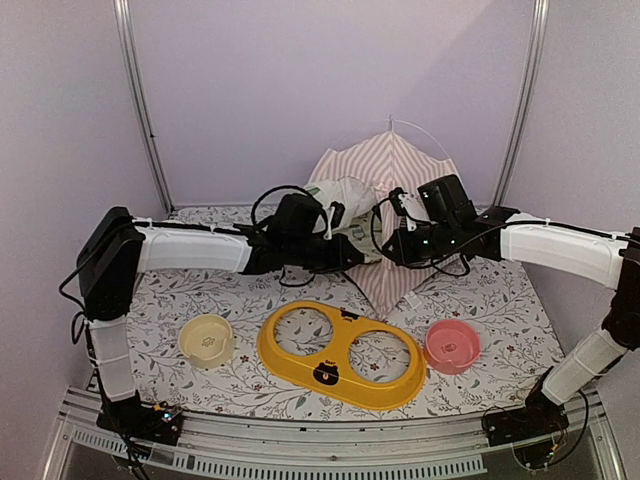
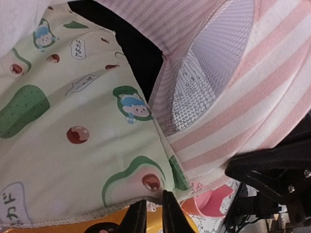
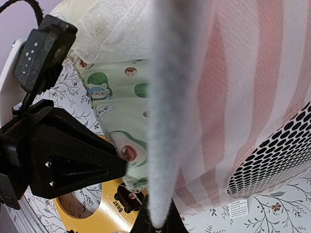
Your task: Set up the pet tent
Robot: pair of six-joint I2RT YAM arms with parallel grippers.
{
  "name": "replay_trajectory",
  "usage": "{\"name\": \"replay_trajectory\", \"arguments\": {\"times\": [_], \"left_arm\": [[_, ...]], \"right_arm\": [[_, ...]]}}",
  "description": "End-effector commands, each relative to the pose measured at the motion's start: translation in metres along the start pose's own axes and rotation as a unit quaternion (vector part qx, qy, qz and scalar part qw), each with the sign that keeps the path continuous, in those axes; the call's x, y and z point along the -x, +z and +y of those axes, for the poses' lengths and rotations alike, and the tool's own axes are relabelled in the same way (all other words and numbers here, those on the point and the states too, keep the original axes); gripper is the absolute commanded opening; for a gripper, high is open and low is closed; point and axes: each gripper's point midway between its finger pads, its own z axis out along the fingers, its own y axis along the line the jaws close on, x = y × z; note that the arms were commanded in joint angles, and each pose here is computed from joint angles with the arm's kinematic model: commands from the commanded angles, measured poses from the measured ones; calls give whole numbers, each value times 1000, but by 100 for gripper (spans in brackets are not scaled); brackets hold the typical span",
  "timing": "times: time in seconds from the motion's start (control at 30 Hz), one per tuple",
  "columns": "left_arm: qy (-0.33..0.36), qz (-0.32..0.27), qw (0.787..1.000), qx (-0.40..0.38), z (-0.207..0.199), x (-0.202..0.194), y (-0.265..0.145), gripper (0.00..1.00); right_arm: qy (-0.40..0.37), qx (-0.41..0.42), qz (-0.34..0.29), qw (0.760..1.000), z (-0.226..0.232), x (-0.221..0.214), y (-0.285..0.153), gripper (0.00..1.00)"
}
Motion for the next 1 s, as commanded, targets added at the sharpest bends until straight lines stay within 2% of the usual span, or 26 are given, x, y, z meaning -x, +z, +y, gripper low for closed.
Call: {"name": "replay_trajectory", "arguments": {"times": [0.0, 0.07, 0.23, 0.33, 0.43, 0.67, 0.77, 0.97], "left_arm": [[18, 16, 1000, 4, 8, 2, 7, 23], [26, 2, 1000, 9, 4, 5, -9, 41], [32, -28, 999, 18, 1, 9, -57, 57], [36, -38, 998, 26, 1, 9, -83, 63], [34, -62, 995, 64, 16, 9, -110, 64], [-10, -119, 981, 153, 88, 14, -171, 59], [1, -122, 981, 153, 103, 20, -173, 59], [38, -111, 985, 124, 106, 30, -151, 59]], "right_arm": [[-5, 29, 9, 1000, 14, -6, -7, 0], [-3, 20, 6, 1000, 12, -5, -9, 0], [0, 14, -4, 1000, 11, 2, -15, 0], [-2, 7, -5, 1000, 9, 3, -17, 0], [-2, -3, -2, 1000, 6, 2, -18, 0], [-2, 1, 5, 1000, 7, -1, -17, 0], [-3, 6, 6, 1000, 9, -2, -18, 0], [-5, 14, 10, 1000, 12, -1, -19, 0]]}}
